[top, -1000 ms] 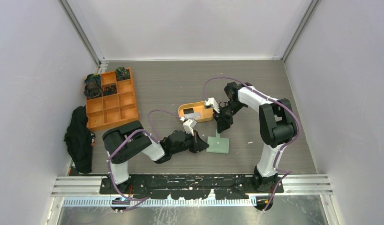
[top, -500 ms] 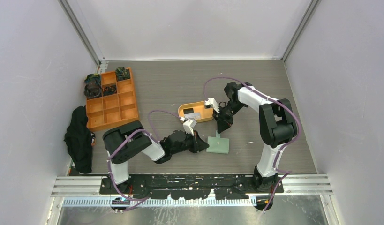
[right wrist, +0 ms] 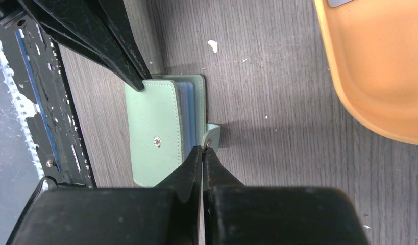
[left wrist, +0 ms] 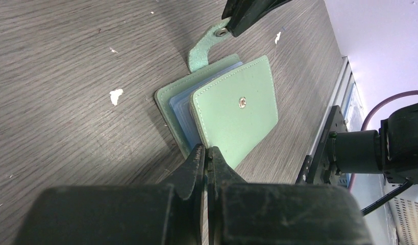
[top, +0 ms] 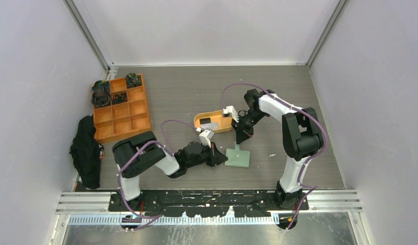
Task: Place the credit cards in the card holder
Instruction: Close the card holder at the center of the board.
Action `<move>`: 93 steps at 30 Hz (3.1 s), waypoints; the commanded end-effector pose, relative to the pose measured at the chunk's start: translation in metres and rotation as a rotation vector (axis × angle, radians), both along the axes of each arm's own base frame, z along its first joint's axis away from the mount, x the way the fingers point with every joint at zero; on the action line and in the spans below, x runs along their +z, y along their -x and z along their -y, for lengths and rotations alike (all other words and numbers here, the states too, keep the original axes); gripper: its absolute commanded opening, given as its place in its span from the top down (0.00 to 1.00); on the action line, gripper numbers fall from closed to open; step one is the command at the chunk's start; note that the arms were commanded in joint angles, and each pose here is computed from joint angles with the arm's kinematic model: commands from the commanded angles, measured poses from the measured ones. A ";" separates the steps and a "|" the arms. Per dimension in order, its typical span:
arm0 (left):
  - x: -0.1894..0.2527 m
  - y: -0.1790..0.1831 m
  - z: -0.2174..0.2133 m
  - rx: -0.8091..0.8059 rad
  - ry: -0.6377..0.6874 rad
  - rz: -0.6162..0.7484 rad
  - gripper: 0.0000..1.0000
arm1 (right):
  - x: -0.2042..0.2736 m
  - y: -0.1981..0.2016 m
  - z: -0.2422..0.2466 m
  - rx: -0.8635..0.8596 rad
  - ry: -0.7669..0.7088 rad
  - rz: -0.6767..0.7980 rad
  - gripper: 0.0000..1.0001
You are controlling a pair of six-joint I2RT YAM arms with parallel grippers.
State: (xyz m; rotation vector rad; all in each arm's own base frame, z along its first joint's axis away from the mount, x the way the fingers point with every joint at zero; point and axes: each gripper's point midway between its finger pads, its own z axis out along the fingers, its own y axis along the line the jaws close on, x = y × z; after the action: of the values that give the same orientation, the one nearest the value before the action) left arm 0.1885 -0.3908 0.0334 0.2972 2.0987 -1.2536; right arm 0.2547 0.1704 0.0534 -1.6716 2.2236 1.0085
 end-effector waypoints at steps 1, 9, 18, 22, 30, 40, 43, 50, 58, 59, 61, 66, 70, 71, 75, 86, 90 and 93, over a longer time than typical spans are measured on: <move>-0.021 0.009 -0.002 -0.030 -0.063 -0.042 1.00 | 0.020 -0.010 -0.006 0.004 -0.037 0.089 0.99; -0.022 0.011 -0.003 -0.021 -0.054 -0.080 1.00 | 0.037 0.012 -0.001 0.125 -0.095 0.171 0.99; -0.024 0.013 0.001 -0.011 -0.048 -0.161 1.00 | 0.016 0.038 0.006 0.245 0.050 0.361 0.99; -0.023 0.013 0.001 -0.008 -0.042 -0.169 1.00 | 0.005 0.044 0.011 0.291 0.115 0.420 0.99; -0.022 0.016 0.005 -0.024 -0.031 -0.180 1.00 | -0.009 0.051 0.015 0.348 0.179 0.474 0.99; -0.021 0.017 0.007 -0.034 -0.021 -0.189 1.00 | -0.008 0.053 0.011 0.349 0.180 0.504 0.99; -0.022 0.017 0.007 -0.035 -0.021 -0.191 1.00 | -0.009 0.057 0.011 0.360 0.182 0.506 0.99; -0.022 0.018 0.007 -0.034 -0.016 -0.195 1.00 | -0.010 0.065 0.009 0.381 0.189 0.507 0.99; -0.021 0.018 0.007 -0.034 -0.012 -0.194 1.00 | -0.009 0.070 0.008 0.401 0.199 0.519 0.99; -0.021 0.018 0.007 -0.033 -0.011 -0.195 1.00 | -0.010 0.071 0.010 0.407 0.207 0.520 0.99; -0.022 0.019 0.006 -0.034 -0.013 -0.197 1.00 | -0.012 0.073 0.013 0.419 0.218 0.517 0.99; -0.022 0.018 0.007 -0.034 -0.008 -0.200 1.00 | -0.017 0.078 0.017 0.461 0.247 0.527 0.99; -0.022 0.018 0.007 -0.032 -0.008 -0.202 1.00 | -0.022 0.080 0.020 0.487 0.272 0.536 0.99; -0.022 0.018 0.007 -0.032 -0.007 -0.202 1.00 | -0.023 0.081 0.020 0.494 0.276 0.538 0.99; -0.021 0.019 0.008 -0.036 -0.004 -0.205 1.00 | -0.029 0.085 0.023 0.530 0.306 0.544 0.99; -0.021 0.020 0.010 -0.045 0.004 -0.210 1.00 | -0.049 0.107 0.037 0.664 0.412 0.522 0.99; -0.022 0.020 0.010 -0.044 0.009 -0.214 1.00 | -0.053 0.117 0.045 0.691 0.435 0.489 0.99; -0.021 0.020 0.011 -0.046 0.016 -0.216 1.00 | -0.056 0.123 0.053 0.705 0.451 0.468 0.99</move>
State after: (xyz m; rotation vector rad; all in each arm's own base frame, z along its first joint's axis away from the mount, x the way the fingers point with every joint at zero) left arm 0.1786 -0.4038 0.0319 0.1757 2.2071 -1.4081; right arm 0.1827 0.1586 0.0310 -2.4524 1.5171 -0.0114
